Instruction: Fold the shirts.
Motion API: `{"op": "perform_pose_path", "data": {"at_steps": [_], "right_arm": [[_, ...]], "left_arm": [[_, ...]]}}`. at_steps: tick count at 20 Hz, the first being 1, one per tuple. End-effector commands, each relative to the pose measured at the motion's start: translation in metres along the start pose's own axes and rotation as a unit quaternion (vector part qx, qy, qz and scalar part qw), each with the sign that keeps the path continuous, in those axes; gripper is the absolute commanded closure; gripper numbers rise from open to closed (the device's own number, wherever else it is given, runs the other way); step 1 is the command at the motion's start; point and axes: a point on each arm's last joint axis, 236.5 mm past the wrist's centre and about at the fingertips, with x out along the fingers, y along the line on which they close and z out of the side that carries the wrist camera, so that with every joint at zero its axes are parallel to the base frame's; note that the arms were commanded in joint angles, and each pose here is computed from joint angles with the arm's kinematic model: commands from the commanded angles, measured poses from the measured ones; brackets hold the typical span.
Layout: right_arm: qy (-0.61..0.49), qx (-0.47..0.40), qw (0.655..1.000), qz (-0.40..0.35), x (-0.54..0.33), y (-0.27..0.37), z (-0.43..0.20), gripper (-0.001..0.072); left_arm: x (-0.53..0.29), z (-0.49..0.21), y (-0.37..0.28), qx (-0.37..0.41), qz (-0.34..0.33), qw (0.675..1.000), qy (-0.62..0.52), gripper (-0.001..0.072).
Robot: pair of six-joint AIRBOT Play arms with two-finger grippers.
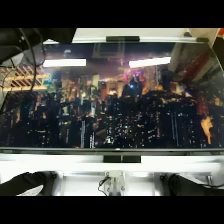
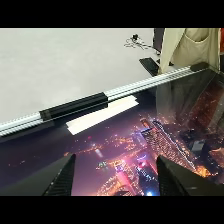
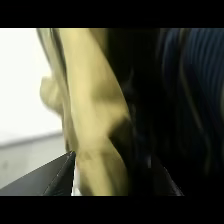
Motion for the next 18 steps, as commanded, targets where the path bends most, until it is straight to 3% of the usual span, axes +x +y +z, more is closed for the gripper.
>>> {"op": "perform_pose_path", "data": {"at_steps": [1, 8, 12, 18], "right_arm": [[0.064, -0.016, 0.998, -0.004, -0.023, 0.0, -0.025, 0.012], [0.132, -0.031, 0.991, -0.018, -0.093, -0.003, -0.049, 0.012], [0.254, -0.028, 0.966, 0.041, -0.116, 0.024, -0.104, 0.012], [0.301, -0.068, 0.945, 0.105, -0.133, 0.065, -0.13, 0.0121]], "left_arm": [[0.002, -0.003, 0.0, 0.0, 0.0, 1.0, 0.005, 0.0096], [0.027, -0.025, -0.002, 0.001, -0.001, 1.0, 0.031, 0.0096], [0.038, -0.042, -0.001, 0.002, 0.001, 0.998, 0.055, 0.0097], [0.025, -0.099, 0.02, 0.02, 0.033, 0.983, 0.179, 0.0097]]}}
